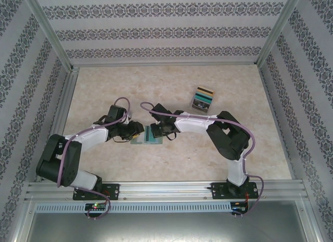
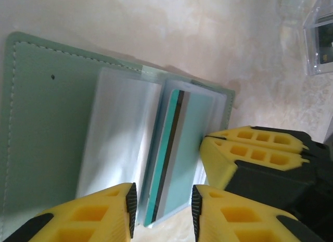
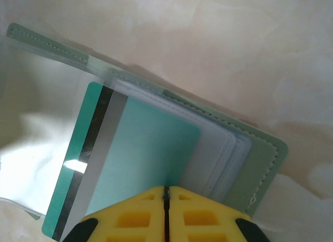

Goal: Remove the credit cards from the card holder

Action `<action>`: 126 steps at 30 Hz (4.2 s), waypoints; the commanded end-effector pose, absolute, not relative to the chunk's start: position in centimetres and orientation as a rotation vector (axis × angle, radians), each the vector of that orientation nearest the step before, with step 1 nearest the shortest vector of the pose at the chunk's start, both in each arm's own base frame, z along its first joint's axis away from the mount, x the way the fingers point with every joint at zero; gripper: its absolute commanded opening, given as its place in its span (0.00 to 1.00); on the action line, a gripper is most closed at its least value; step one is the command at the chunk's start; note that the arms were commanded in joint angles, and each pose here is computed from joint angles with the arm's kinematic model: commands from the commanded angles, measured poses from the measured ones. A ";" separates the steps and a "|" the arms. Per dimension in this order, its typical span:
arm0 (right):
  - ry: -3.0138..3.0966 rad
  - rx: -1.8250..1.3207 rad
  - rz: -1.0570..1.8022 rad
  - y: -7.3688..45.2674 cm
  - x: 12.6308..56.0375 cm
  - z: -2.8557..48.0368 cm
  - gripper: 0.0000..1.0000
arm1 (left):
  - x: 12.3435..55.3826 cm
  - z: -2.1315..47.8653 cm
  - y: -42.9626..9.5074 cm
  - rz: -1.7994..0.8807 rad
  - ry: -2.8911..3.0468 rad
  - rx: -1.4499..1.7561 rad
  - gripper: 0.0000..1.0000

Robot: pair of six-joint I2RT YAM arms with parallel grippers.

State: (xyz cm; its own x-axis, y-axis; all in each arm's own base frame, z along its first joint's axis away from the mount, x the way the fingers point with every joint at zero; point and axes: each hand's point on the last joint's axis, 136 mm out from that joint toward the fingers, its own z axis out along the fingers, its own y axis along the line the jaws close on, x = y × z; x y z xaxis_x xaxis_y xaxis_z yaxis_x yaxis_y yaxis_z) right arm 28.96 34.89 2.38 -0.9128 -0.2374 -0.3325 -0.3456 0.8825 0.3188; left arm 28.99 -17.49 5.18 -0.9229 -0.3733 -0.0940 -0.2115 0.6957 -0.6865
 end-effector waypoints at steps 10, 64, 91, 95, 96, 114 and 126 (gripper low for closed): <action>2.821 -0.479 0.545 35.3 27.7 0.9 0.10 | 29.4 3.4 -18.4 -1.108 2.679 -0.472 0.31; 2.780 -0.440 0.555 34.4 28.5 2.2 0.14 | 28.0 8.6 -12.2 -0.683 2.626 -0.417 0.05; 2.438 0.014 1.336 34.4 31.3 14.3 0.25 | 31.8 16.3 -18.2 -1.412 2.223 -0.488 0.00; 2.389 0.045 1.439 34.9 31.7 14.9 0.25 | 31.7 16.3 -18.3 -1.431 2.218 -0.486 0.00; 2.382 0.054 1.453 34.9 31.8 15.0 0.24 | 31.7 16.4 -18.3 -1.434 2.215 -0.486 0.00; 2.383 0.118 1.504 34.9 32.4 14.0 0.26 | 31.9 17.0 -18.8 -1.478 2.192 -0.472 0.00; 2.402 0.138 1.492 34.5 32.6 13.2 0.28 | 31.9 17.1 -18.8 -1.480 2.190 -0.470 0.00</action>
State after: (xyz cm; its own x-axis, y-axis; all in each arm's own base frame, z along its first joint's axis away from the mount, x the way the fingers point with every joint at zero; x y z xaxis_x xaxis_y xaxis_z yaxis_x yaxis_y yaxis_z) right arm 32.61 34.78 14.31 -0.9440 0.2434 -0.2228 -0.0954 0.4452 0.8904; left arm 31.52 -18.77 15.99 -0.8441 -0.5156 -0.1474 -0.0771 0.3886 -0.9182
